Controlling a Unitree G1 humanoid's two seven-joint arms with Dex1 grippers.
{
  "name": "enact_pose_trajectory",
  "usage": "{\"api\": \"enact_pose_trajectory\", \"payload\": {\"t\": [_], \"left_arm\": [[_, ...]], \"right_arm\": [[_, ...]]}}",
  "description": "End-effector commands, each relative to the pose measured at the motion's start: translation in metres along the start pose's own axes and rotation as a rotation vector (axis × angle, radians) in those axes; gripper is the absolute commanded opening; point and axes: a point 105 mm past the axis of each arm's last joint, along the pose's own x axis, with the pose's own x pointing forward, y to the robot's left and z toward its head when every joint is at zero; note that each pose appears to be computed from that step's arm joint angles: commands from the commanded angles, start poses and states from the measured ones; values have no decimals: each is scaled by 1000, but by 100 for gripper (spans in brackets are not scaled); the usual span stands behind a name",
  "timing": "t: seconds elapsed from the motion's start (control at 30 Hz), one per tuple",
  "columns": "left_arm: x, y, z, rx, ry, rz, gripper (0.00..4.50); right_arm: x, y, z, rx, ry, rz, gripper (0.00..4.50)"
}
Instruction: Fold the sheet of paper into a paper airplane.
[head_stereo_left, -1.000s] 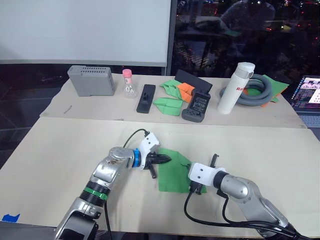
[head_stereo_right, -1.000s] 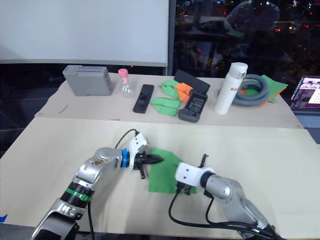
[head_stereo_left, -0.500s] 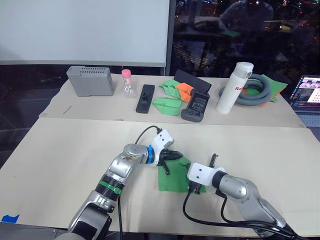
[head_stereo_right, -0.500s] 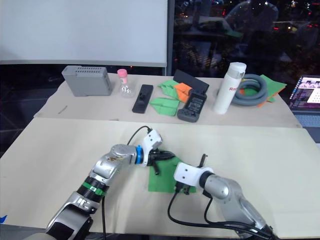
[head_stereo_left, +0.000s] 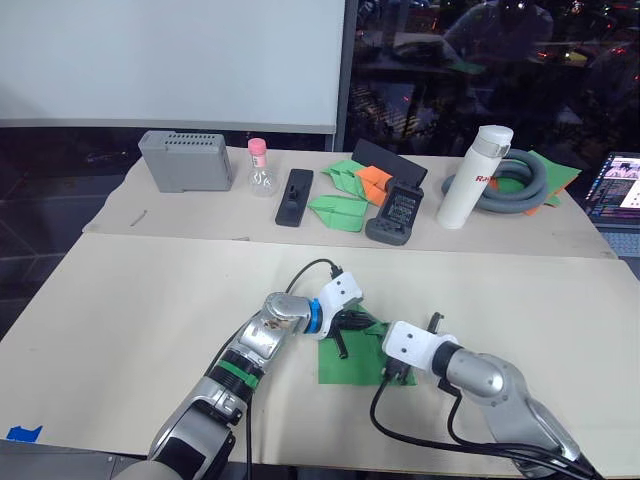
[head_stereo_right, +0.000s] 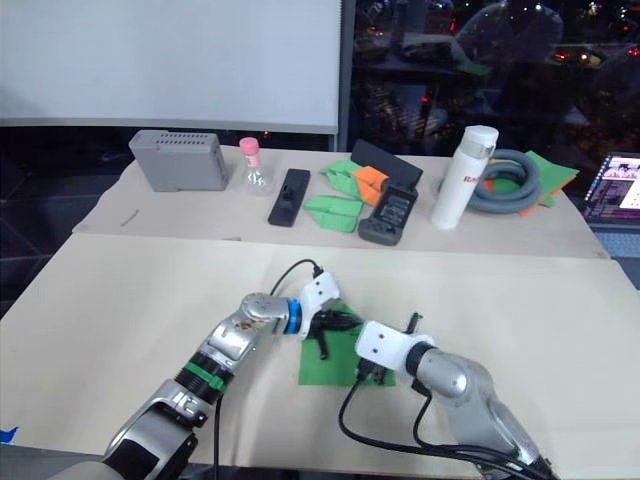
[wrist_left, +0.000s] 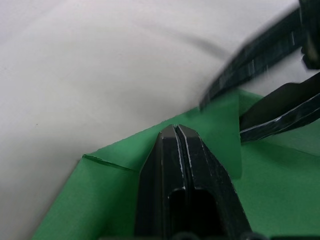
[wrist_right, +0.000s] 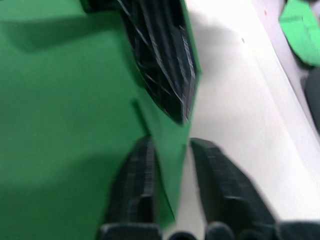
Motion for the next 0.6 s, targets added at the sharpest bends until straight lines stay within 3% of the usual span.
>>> {"api": "enact_pose_trajectory", "payload": {"t": [0.03, 0.27, 0.43, 0.5, 0.6], "left_arm": [[3, -7, -16, -16, 50, -24, 0], [2, -8, -20, -20, 56, -21, 0], [3, -8, -20, -22, 51, -16, 0], [2, -7, -18, -25, 45, -7, 0], [1, -7, -17, -29, 40, 3, 0]], "right_arm": [[-20, -7, -4, 36, 11, 59, 226], [-45, -38, 14, 213, -113, 72, 226], [-30, -48, 20, 274, -143, 29, 80], [-18, -47, 20, 309, -137, 12, 3], [1, -38, 16, 374, -94, 8, 3]]}}
